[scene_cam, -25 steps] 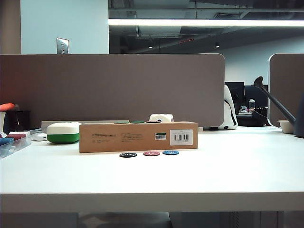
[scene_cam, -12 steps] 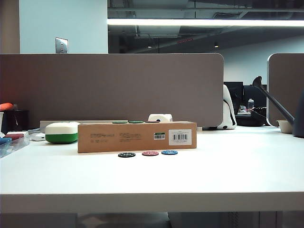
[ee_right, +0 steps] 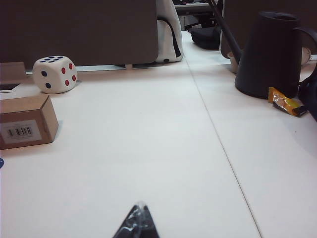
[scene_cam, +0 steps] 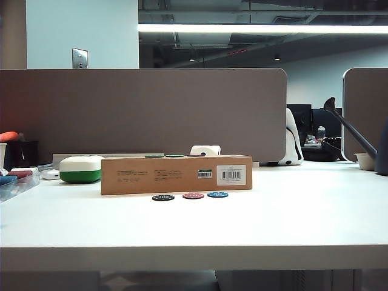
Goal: Push the chip, whose value equals the sum of all the chip values on the rectangular box, forward next to the box.
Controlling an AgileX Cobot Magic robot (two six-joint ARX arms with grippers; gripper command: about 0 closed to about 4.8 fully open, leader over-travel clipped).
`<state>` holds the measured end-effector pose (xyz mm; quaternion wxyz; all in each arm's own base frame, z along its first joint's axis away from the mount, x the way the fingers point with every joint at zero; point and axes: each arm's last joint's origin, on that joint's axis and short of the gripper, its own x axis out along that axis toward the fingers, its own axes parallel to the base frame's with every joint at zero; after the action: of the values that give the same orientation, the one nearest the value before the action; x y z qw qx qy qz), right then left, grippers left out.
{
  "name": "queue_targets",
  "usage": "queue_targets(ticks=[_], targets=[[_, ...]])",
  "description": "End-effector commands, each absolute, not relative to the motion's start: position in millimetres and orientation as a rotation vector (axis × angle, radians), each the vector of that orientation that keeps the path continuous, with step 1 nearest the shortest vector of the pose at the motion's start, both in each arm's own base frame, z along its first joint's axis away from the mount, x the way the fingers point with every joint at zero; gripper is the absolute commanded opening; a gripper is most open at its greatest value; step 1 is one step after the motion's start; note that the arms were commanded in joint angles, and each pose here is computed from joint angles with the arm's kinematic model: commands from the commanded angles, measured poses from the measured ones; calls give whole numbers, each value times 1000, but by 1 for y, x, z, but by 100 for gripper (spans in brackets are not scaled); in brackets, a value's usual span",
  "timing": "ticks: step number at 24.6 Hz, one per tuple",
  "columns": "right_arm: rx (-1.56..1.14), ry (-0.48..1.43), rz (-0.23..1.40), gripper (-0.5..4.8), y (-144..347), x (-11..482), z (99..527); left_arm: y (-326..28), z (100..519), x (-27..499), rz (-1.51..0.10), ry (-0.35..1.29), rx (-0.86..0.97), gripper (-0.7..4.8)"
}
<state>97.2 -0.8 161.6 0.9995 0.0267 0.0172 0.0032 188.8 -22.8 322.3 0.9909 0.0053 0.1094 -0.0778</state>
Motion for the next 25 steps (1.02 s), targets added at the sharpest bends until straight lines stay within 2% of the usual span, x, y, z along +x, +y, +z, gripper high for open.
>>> queue_targets(ticks=[1,9,14,20,25], targets=[[56,22,9,-6,-1,97,162,-54,337,222,-280,251,23,-5],[56,23,9,-6,-1,97,162,-115,311,278,-429,415,71,-5],[56,22,11,-6,-1,97,162,-152,279,276,-546,592,129,-5],[64,23,18,-6,0,97,162,-154,274,273,-649,652,106,-5],[301,25,69,-6,1,97,162,-155,275,273,-654,636,103,-5]])
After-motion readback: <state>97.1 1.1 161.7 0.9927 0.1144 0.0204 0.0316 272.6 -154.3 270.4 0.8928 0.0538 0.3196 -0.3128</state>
